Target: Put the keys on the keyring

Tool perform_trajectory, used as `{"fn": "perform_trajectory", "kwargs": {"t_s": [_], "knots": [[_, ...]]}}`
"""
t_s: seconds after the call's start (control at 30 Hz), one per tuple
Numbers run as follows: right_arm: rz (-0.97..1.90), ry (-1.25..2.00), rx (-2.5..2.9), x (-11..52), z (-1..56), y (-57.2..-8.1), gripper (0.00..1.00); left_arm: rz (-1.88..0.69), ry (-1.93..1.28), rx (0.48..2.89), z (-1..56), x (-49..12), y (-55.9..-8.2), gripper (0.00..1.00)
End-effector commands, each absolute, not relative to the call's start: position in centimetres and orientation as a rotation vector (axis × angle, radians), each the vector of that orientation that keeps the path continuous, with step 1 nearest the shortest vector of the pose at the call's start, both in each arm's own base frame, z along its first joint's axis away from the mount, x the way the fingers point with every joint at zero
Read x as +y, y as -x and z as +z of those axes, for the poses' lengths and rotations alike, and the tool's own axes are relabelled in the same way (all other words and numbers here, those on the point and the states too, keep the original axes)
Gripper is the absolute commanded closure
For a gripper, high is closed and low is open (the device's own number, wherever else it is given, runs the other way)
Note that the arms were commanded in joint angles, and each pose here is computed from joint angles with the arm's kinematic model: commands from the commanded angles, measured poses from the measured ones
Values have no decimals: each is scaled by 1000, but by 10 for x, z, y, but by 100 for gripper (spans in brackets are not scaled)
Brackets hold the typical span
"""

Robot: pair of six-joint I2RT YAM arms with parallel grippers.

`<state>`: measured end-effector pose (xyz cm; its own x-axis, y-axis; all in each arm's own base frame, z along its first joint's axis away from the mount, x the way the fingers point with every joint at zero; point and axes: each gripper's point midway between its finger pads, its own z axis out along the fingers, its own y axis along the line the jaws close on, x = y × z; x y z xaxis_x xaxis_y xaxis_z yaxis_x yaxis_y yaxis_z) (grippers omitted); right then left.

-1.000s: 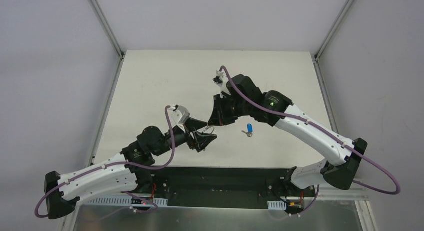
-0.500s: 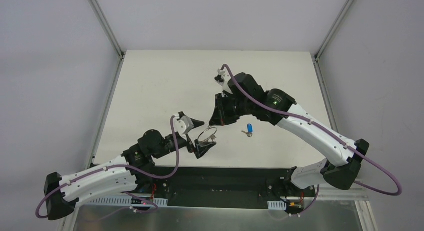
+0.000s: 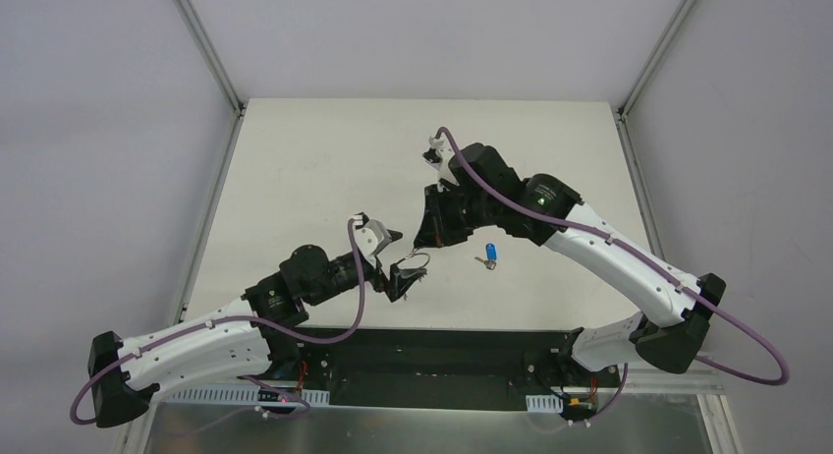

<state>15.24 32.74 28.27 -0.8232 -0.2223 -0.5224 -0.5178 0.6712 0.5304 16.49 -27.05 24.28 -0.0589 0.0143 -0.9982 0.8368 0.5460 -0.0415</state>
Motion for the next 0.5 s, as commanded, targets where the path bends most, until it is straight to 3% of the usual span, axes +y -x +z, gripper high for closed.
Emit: {"fn": "perform_trajectory", "kwargs": {"t_s": [0.0, 0.1, 0.2, 0.47], "knots": [[992, 574, 2412, 330, 300, -159, 100, -810, -808, 1414, 258, -275, -160, 18], [984, 568, 2421, 332, 299, -161, 100, -831, -829, 1408, 260, -279, -157, 33], [975, 564, 2426, 331, 297, -162, 100, -849, -817, 1387, 265, -280, -156, 40], [969, 556, 2441, 331, 294, -162, 100, -874, -777, 1317, 278, -275, -153, 52]]}}
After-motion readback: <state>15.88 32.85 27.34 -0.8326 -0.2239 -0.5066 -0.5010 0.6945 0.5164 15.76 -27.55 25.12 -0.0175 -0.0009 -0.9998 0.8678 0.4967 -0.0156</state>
